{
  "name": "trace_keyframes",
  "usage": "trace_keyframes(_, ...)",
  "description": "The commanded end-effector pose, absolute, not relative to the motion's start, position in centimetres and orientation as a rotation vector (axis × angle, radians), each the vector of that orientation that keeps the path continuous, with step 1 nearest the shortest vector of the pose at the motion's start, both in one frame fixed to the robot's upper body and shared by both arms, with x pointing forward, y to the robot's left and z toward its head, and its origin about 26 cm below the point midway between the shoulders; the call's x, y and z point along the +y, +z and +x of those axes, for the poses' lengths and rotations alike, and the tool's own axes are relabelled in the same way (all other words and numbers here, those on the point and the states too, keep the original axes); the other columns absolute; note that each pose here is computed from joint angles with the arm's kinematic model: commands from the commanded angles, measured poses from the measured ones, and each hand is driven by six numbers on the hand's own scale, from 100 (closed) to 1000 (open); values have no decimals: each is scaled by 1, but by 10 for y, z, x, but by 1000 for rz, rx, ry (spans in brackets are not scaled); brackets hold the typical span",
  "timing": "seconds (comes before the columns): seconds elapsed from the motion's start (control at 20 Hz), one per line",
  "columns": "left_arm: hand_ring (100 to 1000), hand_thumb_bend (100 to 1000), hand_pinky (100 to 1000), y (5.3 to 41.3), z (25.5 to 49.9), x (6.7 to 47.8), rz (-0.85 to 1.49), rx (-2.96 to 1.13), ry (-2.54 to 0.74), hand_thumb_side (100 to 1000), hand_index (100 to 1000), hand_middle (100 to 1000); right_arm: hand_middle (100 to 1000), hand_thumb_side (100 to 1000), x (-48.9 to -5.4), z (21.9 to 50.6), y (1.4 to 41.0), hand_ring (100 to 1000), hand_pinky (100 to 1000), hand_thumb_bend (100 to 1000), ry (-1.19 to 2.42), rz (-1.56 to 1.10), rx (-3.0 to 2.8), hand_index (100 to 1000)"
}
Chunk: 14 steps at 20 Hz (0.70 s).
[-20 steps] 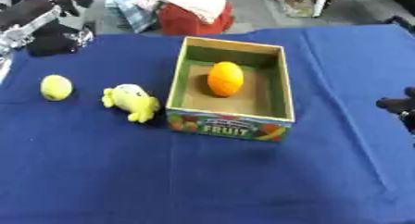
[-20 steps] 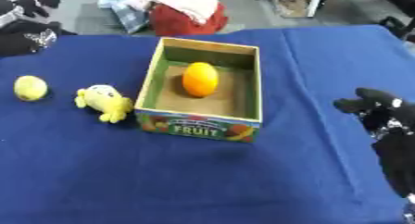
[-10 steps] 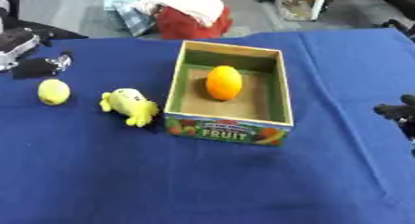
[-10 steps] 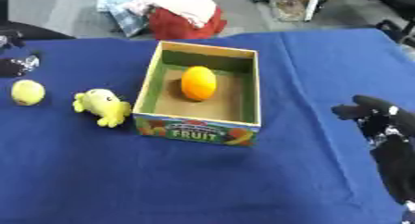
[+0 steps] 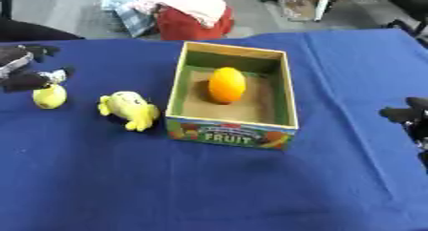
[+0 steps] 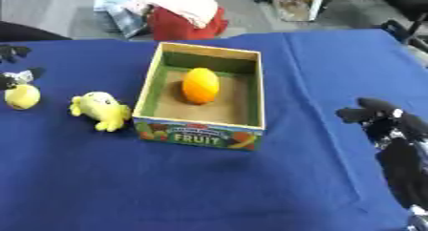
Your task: Pick up objects on the table and place them in the box.
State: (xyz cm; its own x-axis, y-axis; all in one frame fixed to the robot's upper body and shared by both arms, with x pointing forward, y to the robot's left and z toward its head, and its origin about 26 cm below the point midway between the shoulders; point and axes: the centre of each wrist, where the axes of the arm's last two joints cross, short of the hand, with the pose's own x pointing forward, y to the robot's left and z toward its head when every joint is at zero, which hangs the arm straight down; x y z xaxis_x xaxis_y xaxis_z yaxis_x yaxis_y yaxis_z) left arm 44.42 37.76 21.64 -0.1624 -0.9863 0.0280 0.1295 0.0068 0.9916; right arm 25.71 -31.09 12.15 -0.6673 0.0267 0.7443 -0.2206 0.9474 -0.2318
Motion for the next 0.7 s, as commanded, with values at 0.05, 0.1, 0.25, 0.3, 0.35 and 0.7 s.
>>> trace_keyframes(0.05,880,382,890,236,439,395,1088,-1192,-1375,969,998,873,622,1000,-311,256,128,785,951,100,401,121,-2287,839)
trace_keyframes(0.1,881,376,890,236,438,396,1099,-1180,-1377,948,997,872,622,1000,-311,256,127,785,952,100,401,122,-2286,839)
trace_keyframes(0.25,885,339,891,234,438,399,1130,-1148,-1385,857,998,874,622,1000,-311,256,127,786,952,100,398,120,-2285,839)
trace_keyframes(0.3,887,340,892,233,437,400,1140,-1140,-1387,844,999,875,621,1000,-310,256,127,786,952,100,397,119,-2284,839)
trace_keyframes(0.35,891,343,895,233,437,400,1151,-1134,-1389,830,1000,878,621,1000,-310,257,127,786,952,100,396,119,-2284,839)
trace_keyframes(0.7,907,364,909,231,436,404,1221,-1096,-1412,786,1000,890,621,1000,-309,257,127,788,953,100,393,119,-2278,840)
